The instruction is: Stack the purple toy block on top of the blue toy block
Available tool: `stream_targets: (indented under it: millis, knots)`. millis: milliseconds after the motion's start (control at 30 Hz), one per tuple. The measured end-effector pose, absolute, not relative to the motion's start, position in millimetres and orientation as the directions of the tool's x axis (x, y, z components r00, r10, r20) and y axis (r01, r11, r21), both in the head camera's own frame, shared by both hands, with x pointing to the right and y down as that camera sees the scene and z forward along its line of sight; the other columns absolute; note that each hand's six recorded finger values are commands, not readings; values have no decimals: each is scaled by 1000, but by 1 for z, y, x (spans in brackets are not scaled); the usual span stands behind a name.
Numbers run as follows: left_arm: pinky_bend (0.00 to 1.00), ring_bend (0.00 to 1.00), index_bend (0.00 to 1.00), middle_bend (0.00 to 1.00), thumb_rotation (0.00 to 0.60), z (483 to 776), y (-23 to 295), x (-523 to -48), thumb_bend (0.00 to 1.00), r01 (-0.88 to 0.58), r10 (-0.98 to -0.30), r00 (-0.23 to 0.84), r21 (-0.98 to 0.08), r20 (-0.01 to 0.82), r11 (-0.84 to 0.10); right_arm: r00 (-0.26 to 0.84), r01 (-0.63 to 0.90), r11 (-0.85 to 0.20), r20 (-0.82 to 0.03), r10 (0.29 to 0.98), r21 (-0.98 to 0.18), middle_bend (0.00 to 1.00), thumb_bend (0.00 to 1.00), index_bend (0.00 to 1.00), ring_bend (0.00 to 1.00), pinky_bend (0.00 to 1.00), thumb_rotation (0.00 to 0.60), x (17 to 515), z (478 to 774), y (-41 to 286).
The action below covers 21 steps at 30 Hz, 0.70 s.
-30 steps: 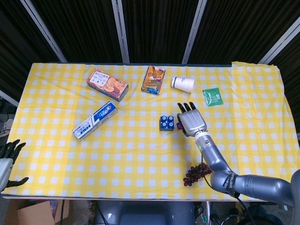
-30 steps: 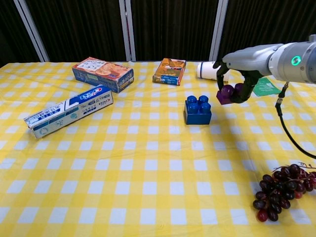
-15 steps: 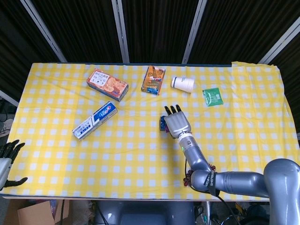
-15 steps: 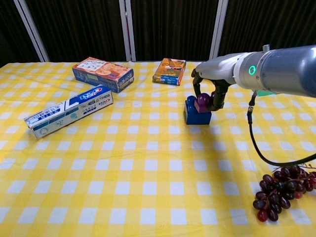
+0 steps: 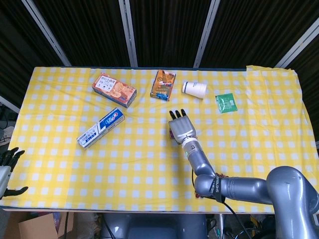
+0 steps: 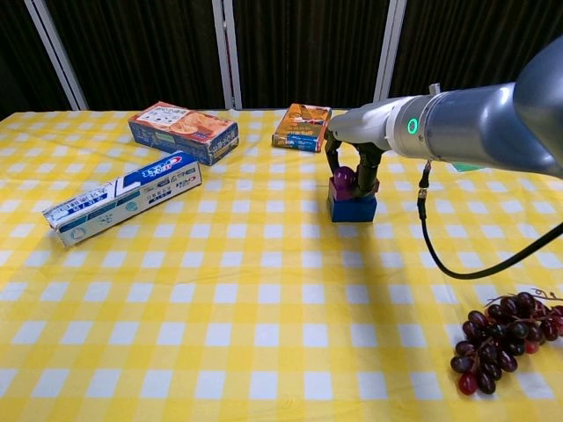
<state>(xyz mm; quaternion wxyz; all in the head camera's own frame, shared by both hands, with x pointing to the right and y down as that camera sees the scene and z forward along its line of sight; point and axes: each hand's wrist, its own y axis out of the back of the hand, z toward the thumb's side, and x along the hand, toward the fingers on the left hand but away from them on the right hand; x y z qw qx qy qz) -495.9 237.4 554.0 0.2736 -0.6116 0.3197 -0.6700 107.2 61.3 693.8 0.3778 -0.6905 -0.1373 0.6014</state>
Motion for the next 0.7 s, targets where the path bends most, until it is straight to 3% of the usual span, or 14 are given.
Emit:
stream_targets:
  millis: [700]
  knots:
    - [42, 0, 84, 0, 600, 562, 236, -498, 0, -21, -742, -116, -749, 660, -663, 231, -255, -689, -734, 638, -679, 1, 426, 495, 20, 0, 600, 110, 701, 54]
